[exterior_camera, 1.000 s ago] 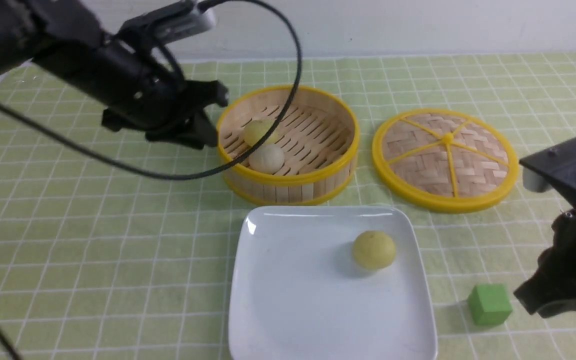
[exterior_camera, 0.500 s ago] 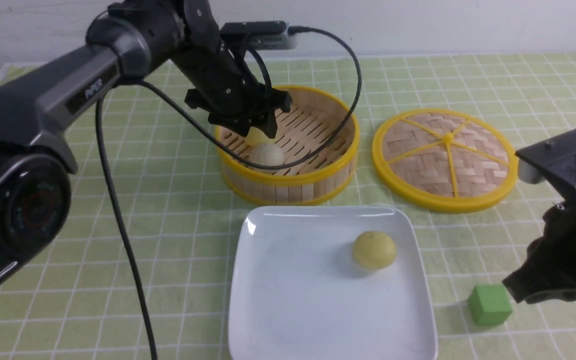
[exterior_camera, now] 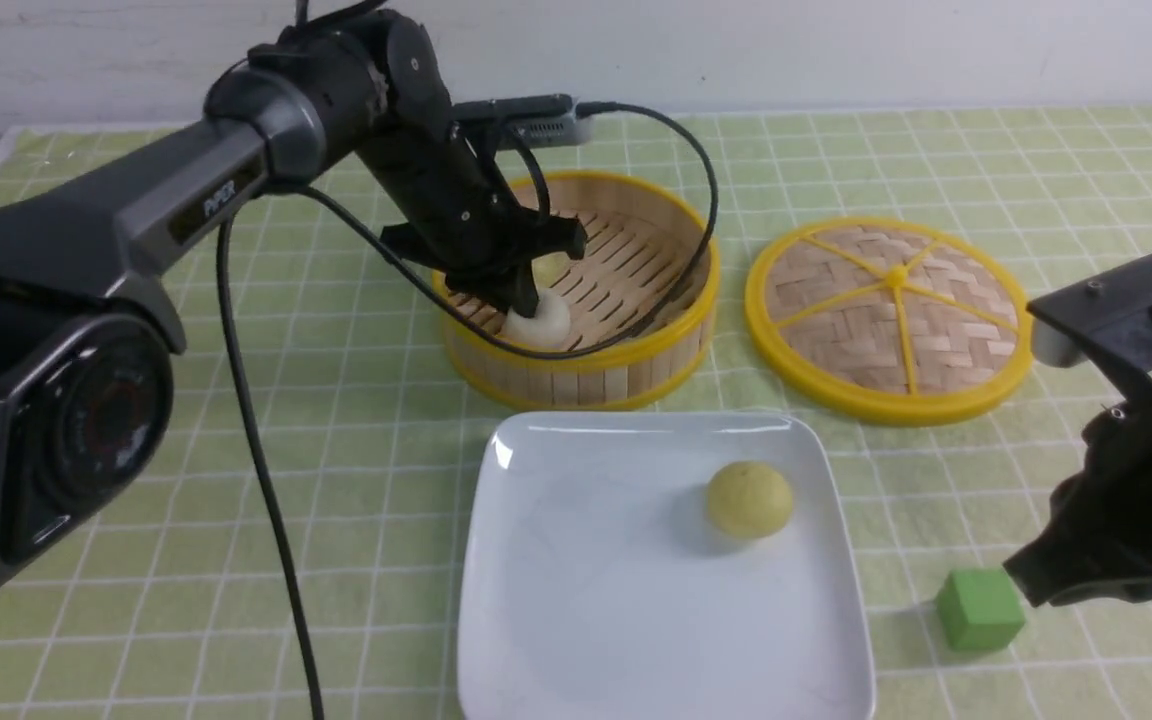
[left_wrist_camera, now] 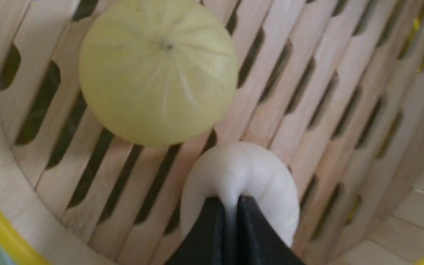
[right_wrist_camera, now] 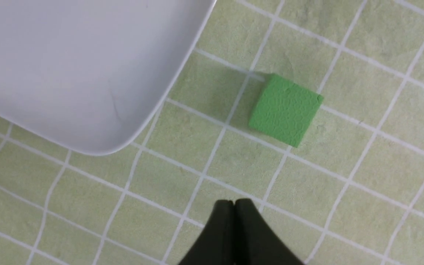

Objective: Put the steamed buns into the plate on the green tablecloth.
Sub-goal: 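Reach into the bamboo steamer and grasp a bun with the left gripper, then carry the bun from the bamboo steamer to the plate with the left gripper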

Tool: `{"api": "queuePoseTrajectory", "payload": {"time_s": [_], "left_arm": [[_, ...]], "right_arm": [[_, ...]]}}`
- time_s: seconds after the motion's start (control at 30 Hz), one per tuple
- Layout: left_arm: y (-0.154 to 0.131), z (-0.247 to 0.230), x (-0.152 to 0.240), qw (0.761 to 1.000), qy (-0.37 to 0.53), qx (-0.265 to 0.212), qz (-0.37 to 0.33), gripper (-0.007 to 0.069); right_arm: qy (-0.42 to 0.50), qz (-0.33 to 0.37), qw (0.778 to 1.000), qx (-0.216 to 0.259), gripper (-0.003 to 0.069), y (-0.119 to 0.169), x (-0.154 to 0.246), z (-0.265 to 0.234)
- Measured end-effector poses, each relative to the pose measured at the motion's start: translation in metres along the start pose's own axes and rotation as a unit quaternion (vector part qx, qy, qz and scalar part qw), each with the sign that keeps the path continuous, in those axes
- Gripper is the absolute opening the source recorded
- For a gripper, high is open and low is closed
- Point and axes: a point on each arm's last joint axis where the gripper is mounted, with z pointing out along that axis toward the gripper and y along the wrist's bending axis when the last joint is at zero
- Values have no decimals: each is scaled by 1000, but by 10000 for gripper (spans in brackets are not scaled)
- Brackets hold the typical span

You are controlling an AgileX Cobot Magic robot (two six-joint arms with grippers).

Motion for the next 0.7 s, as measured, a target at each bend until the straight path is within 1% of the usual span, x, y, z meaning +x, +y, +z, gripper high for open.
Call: {"api": "queuePoseTrajectory", "payload": {"time_s": [0.1, 0.23, 0.27, 0.3, 0.4, 0.5, 0.53, 0.57, 0.67, 0.7], "left_arm": [[-12, -45, -4, 1000, -11, 9, 7, 26], [-33, -126, 0, 998, -53, 32, 21, 26], [-34, -129, 1, 998, -53, 34, 21, 26], [-41, -146, 9, 997, -57, 52, 22, 26], [-47, -139, 24, 997, -26, 67, 25, 26], [-57, -80, 60, 993, 81, 80, 19, 29], [-59, -73, 64, 993, 88, 79, 19, 29], [-64, -41, 78, 991, 110, 72, 21, 36], [-69, -13, 88, 992, 106, 59, 20, 63], [-70, -12, 89, 992, 109, 59, 20, 70]], "right_arm": [[0, 0, 1000, 0, 6, 0, 0, 0], [0, 0, 1000, 0, 9, 0, 0, 0], [0, 0, 1000, 0, 9, 0, 0, 0], [0, 1, 1000, -2, 9, 0, 0, 0], [3, 2, 1000, -3, 11, 1, 1, 0], [3, 3, 1000, -6, 13, 1, 1, 0], [3, 3, 1000, -6, 14, 1, 1, 0], [3, 4, 1000, -6, 16, 1, 1, 0], [3, 4, 1000, -7, 20, 1, 1, 0], [3, 4, 1000, -7, 20, 1, 1, 0]]}}
